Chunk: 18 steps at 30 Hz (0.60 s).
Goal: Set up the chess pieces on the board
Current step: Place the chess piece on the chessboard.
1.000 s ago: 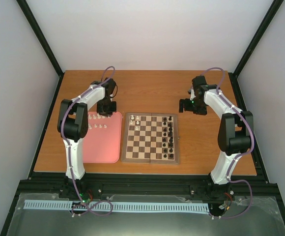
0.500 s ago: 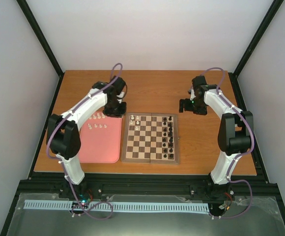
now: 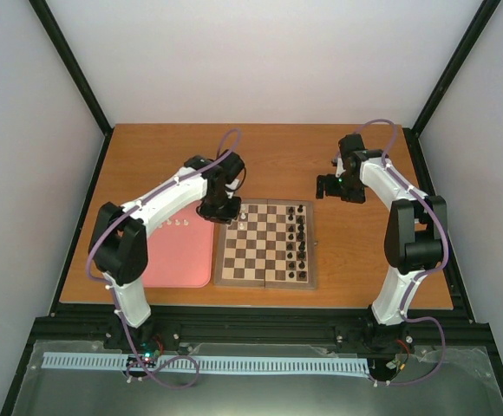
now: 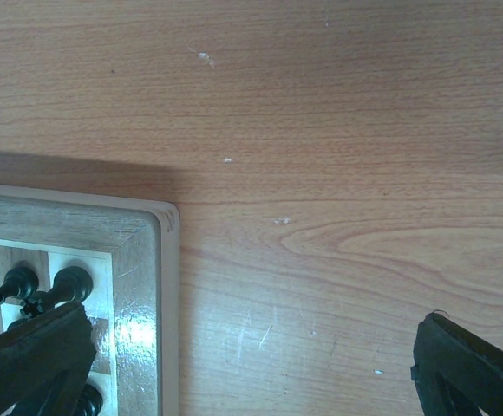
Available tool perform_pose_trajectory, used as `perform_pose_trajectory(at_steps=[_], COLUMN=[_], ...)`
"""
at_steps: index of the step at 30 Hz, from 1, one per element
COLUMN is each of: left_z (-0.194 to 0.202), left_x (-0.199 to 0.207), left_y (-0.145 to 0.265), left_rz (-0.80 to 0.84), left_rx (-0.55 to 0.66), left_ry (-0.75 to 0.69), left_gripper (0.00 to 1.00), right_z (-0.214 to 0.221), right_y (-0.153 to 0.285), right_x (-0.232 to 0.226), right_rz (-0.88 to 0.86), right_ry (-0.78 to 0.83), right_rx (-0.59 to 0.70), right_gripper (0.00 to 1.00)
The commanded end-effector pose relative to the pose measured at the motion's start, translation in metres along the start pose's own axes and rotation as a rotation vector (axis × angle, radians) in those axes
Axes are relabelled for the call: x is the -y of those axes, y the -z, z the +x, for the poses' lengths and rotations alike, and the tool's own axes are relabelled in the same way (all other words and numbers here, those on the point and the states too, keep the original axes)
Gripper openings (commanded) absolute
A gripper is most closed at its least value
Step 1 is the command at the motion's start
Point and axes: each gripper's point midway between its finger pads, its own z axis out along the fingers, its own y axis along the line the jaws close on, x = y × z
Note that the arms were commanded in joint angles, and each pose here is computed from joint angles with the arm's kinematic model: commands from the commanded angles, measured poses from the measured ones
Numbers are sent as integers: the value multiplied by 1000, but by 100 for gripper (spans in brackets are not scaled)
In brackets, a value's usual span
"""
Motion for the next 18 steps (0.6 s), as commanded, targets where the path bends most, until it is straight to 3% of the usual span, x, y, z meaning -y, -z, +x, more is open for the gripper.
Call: perform_pose_trajectory(at_steps=[1,18], left_z=[2,-23], left_x=[3,0], left_y=[-15,-43], left_rz=[-19,-92], left_rx=[-10,0], left_ry=[18,18], left_gripper=[1,2], right_z=[-3,-3], right_y=[9,10], right_x=[4,5], right_rz=[8,13], right_ry=[-7,-4], right_rx=[34,39], right_gripper=[100,100])
